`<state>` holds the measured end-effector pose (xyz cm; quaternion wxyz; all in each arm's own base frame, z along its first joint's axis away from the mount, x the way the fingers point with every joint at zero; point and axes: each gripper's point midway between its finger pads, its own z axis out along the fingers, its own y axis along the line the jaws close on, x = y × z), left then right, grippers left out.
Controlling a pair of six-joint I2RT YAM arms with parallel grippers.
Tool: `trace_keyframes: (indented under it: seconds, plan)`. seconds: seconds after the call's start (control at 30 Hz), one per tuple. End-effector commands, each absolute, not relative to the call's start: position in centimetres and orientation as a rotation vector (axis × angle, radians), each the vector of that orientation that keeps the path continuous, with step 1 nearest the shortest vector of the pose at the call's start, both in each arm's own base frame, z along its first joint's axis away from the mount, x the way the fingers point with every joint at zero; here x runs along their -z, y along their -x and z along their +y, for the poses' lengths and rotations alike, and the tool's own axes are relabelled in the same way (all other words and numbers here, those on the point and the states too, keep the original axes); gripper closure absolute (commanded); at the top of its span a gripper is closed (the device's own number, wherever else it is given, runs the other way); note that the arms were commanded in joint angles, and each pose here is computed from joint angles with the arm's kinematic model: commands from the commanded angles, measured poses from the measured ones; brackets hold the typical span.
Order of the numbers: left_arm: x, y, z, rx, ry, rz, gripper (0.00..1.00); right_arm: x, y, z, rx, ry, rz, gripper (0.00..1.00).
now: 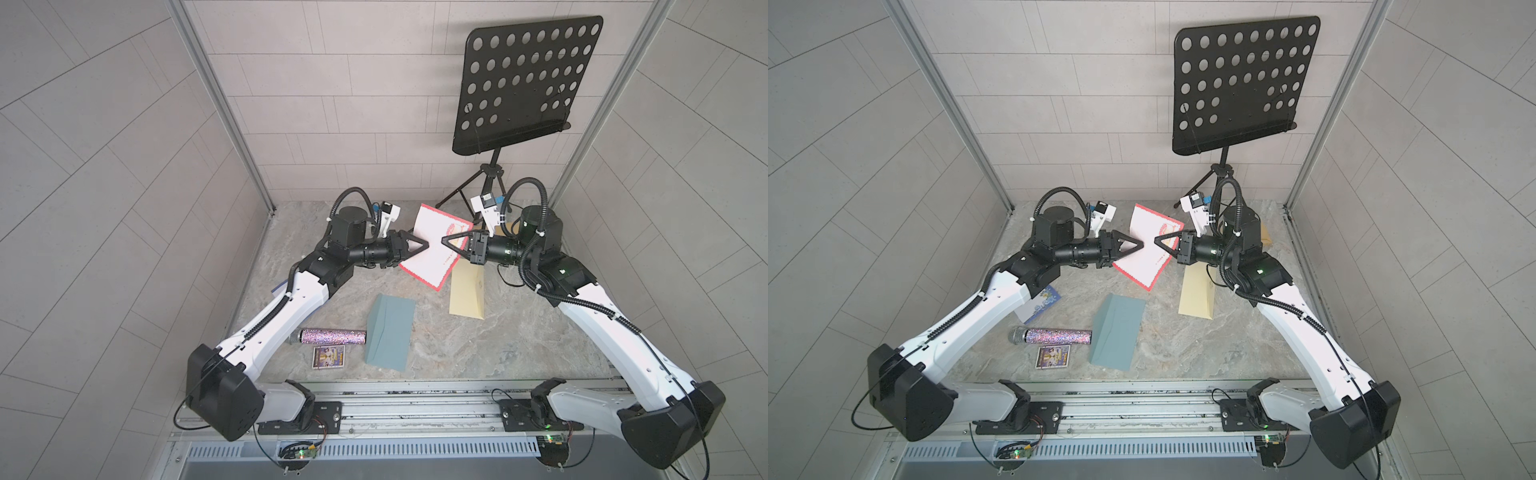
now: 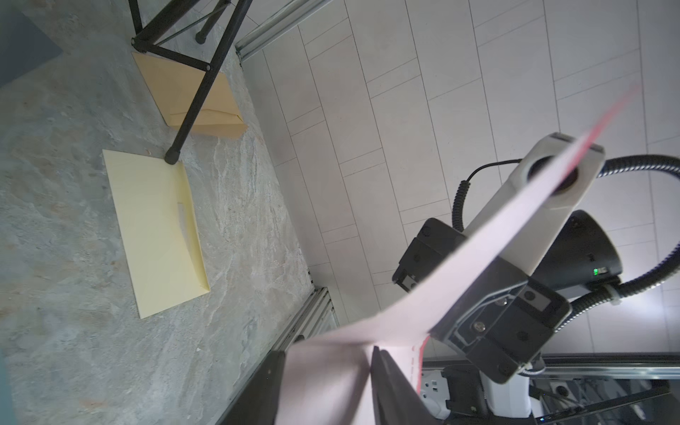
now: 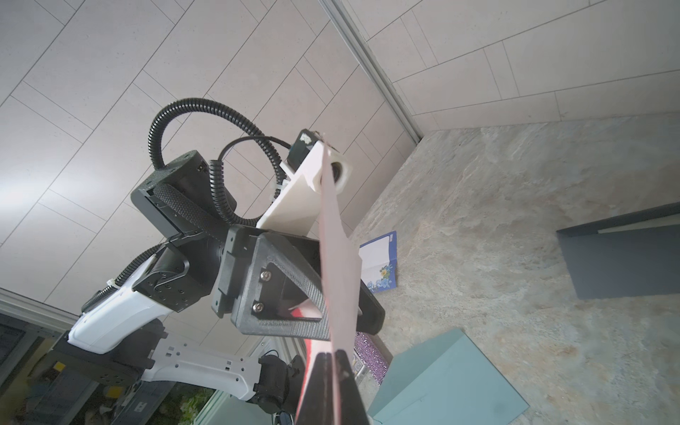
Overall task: Take the letter paper out of the envelope
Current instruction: Unfold the letter paper.
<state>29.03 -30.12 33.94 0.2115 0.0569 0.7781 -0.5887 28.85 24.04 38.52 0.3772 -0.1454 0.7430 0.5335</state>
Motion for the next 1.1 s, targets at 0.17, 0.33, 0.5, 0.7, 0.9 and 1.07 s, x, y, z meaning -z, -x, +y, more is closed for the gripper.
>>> trace_keyframes:
  seconds: [0.17, 0.33, 0.5, 0.7, 0.9, 1.07]
  plan:
    - [-35.8, -28.5, -29.8, 1.664, -0.163, 2.085, 0.97, -37.4, -30.1, 24.2, -1.434, 0.28, 1.955, 1.0]
    - [-36.4, -29.2, -29.2, 1.669, -0.041, 2.05, 1.0, -36.1, -31.2, 23.7, -1.396, 0.182, 2.025, 0.75]
    - [-37.4, -30.7, -28.3, 1.68, 0.137, 1.977, 1.0, -36.2, -31.1, 23.9, -1.472, 0.102, 1.975, 0.46]
    - [-37.0, -31.3, -29.0, 1.742, 0.17, 1.972, 1.0, -36.2, -32.0, 24.2, -1.531, -0.001, 1.915, 0.47]
    - [-36.9, -31.6, -29.3, 1.767, 0.185, 1.961, 1.0, -36.8, -32.8, 24.7, -1.538, -0.012, 1.886, 0.49]
    - [-36.6, -31.6, -29.3, 1.762, 0.19, 1.966, 1.0, -37.0, -33.2, 24.9, -1.559, -0.029, 1.875, 0.58]
